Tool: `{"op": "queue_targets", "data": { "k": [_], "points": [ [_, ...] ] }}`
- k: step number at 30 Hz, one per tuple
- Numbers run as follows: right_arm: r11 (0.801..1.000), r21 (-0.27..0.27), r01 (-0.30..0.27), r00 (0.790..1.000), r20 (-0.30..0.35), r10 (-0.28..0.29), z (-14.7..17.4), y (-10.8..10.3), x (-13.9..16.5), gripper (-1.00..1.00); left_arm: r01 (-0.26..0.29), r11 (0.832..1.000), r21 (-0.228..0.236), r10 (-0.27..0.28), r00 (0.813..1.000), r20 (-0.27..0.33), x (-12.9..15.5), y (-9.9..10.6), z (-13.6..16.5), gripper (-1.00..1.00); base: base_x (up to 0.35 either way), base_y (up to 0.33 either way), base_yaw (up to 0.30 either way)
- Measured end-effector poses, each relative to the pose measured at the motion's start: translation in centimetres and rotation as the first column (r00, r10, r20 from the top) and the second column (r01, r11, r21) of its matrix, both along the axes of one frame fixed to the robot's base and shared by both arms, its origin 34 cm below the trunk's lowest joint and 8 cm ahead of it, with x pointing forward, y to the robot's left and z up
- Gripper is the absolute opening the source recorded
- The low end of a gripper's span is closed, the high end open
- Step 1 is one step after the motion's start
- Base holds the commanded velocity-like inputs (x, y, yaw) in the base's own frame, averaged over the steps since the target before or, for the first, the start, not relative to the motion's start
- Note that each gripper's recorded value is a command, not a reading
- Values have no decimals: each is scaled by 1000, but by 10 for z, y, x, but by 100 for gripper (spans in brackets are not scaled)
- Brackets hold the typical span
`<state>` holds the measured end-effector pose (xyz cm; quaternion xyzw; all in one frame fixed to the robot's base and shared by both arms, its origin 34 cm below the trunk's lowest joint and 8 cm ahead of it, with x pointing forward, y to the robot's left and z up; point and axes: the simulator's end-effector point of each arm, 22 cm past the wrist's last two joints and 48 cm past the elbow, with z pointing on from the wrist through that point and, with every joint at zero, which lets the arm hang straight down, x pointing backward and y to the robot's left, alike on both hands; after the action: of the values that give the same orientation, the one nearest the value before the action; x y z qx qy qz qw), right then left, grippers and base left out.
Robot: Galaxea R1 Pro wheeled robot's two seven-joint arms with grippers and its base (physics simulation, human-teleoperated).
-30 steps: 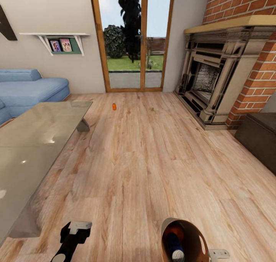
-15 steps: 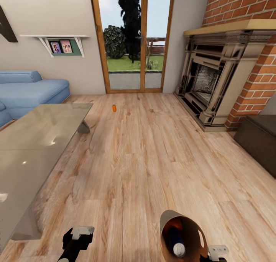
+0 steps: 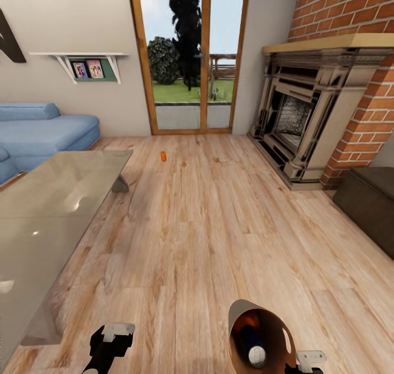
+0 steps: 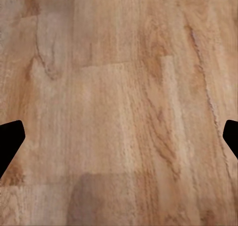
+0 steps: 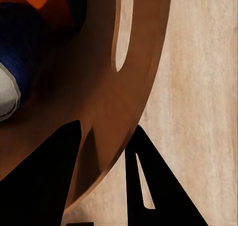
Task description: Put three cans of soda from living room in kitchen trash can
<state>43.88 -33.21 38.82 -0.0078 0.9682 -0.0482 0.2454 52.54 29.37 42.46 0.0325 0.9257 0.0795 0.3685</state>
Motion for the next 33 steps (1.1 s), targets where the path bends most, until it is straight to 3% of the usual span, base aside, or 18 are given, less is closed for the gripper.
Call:
{"op": "queue_targets", "data": {
  "k": [24,33],
  "points": [
    [1000,-1,2,1000,1,-2,47,0,7,-100,2,1000,-2,-2,1000,10,9,-1,50,100,0,0,0],
    [1000,-5,2,1000,0,-2,47,-1,7,-100,12,1000,-9,-12,1000,28,14,-5,54,100,1,0,0]
  ]
}}
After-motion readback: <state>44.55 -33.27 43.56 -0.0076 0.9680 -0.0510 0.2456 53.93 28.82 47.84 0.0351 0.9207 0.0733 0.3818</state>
